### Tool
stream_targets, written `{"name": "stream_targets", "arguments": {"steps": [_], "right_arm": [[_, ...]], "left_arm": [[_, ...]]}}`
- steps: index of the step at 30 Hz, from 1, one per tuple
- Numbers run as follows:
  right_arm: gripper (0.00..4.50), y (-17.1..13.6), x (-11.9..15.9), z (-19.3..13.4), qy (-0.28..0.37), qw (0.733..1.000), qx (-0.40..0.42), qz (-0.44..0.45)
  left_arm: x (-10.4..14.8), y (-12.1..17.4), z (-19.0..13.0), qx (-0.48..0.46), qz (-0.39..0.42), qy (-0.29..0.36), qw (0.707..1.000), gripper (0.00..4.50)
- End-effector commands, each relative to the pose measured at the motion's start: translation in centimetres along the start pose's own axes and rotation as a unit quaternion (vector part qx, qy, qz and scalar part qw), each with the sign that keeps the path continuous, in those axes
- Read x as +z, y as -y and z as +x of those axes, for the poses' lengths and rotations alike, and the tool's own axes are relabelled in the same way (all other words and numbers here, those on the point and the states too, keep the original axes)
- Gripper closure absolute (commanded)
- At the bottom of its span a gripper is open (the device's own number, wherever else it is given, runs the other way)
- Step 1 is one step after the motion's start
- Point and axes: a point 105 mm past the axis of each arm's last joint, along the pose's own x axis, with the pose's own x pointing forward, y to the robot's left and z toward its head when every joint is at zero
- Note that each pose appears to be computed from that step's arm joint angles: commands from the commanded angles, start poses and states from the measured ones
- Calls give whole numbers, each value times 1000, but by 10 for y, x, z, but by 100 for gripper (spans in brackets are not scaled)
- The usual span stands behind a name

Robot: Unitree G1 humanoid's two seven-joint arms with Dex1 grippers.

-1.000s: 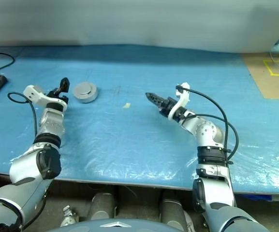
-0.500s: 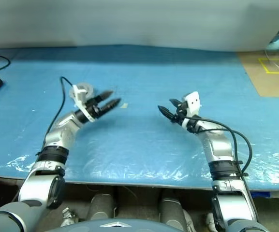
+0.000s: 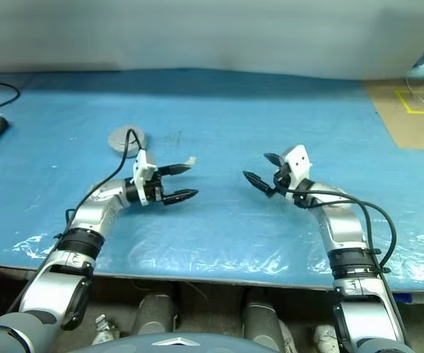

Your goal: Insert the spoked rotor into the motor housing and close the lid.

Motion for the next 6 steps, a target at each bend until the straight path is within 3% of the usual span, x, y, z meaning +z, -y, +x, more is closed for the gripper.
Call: {"name": "stream_targets", "arguments": {"steps": [1, 6], "right_arm": [[3, 7, 11, -2, 14, 1000, -3, -25], [3, 7, 9, -1, 5, 1000, -1, -23]], "left_arm": [[5, 1, -1, -6, -3, 19, 1000, 0], [2, 0, -2, -2, -17, 25, 1000, 0]]}}
